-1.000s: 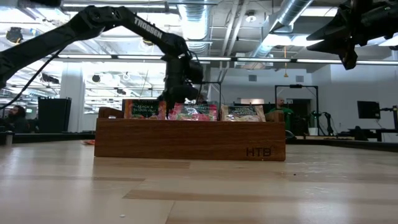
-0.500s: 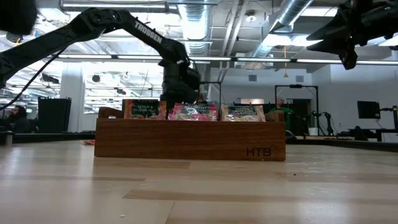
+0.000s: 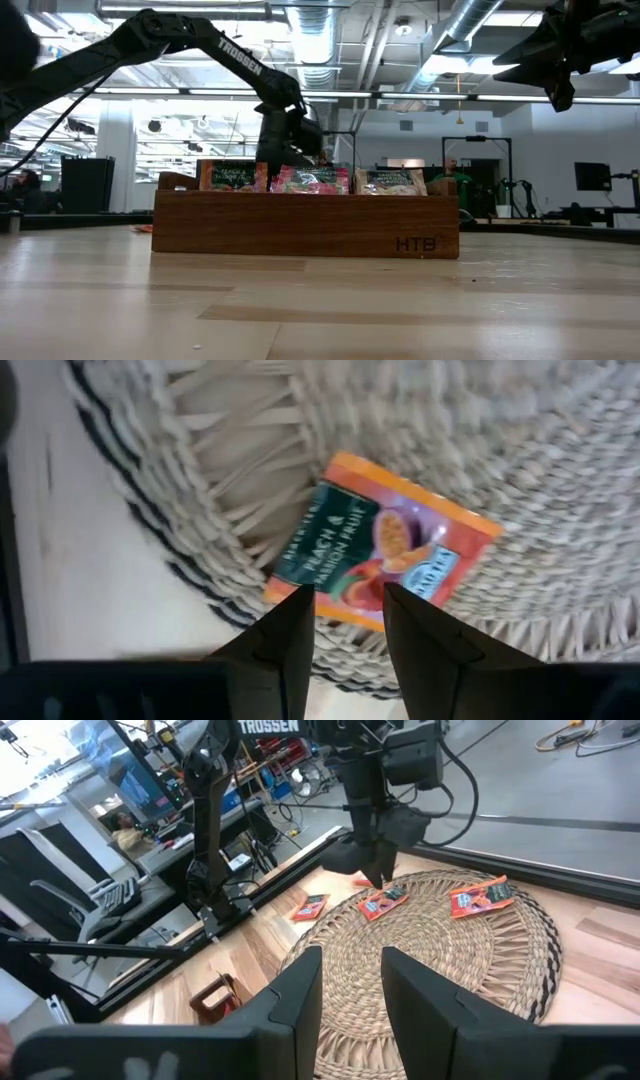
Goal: Pick & Place Tea
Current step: Put the orange tea bag into the left section of the wooden organizer
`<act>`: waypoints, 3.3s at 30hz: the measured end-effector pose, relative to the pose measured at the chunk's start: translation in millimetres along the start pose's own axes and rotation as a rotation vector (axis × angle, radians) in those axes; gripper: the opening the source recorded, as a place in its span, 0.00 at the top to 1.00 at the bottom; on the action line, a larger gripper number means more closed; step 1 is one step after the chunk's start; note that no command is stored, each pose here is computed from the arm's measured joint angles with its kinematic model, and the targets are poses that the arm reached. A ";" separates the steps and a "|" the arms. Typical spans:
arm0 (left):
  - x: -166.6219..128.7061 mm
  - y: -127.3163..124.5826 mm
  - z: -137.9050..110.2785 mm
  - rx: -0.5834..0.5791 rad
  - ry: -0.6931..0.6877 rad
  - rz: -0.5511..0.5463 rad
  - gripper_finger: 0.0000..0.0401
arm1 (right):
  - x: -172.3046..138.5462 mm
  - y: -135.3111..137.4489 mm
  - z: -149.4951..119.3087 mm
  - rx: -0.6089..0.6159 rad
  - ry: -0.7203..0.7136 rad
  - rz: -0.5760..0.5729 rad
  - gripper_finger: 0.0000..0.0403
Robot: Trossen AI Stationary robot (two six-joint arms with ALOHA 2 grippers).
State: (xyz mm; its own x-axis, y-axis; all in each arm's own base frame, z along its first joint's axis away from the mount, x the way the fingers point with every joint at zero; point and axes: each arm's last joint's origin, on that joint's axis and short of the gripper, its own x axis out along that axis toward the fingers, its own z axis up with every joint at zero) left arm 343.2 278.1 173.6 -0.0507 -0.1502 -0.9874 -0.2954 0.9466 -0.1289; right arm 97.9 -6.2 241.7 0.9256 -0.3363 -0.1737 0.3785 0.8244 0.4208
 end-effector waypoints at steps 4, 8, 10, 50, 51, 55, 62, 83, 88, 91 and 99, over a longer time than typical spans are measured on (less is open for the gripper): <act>-3.0 -1.7 3.0 0.045 -0.035 0.019 0.72 | 0.0 0.0 0.0 0.000 0.000 0.000 0.76; -3.2 -0.2 6.5 0.100 -0.066 0.045 0.72 | 0.0 0.0 0.0 0.000 0.000 0.000 0.76; -3.4 0.8 8.1 0.118 -0.081 0.058 0.72 | 0.0 0.0 0.0 0.000 0.000 0.001 0.76; 12.3 1.8 7.8 0.148 -0.050 0.068 0.72 | 0.0 0.0 -0.1 -0.019 0.001 0.002 0.76; 13.6 2.1 7.6 0.147 -0.044 0.075 0.72 | 0.0 0.0 -0.1 -0.018 0.001 0.002 0.76; 15.2 2.2 10.4 0.158 -0.060 0.106 0.72 | 0.0 0.0 0.0 -0.018 0.001 0.002 0.76; 15.2 1.6 11.6 0.192 -0.077 0.091 0.72 | 0.0 0.1 0.0 -0.018 0.001 0.002 0.76; 33.5 1.3 15.8 0.174 -0.034 0.062 0.92 | -0.1 0.1 -0.1 -0.018 0.002 0.004 0.76; 27.3 0.5 16.0 0.156 -0.022 0.074 0.98 | -0.1 0.1 -0.1 -0.018 0.002 0.004 0.76; 22.4 0.6 17.3 0.142 -0.018 0.079 1.00 | -0.1 0.1 -0.1 -0.018 0.002 0.004 0.76; 1.7 1.2 20.2 0.124 -0.039 0.115 1.00 | -0.1 0.1 -0.1 -0.018 0.002 0.004 0.76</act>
State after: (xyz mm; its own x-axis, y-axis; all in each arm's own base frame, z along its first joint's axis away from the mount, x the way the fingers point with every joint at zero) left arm 362.1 284.8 169.9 -0.0399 -0.0302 -0.9987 -0.1696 0.9852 -0.0230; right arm 97.9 -6.0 241.8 0.9270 -0.3324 -0.1735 0.3749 0.8337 0.4054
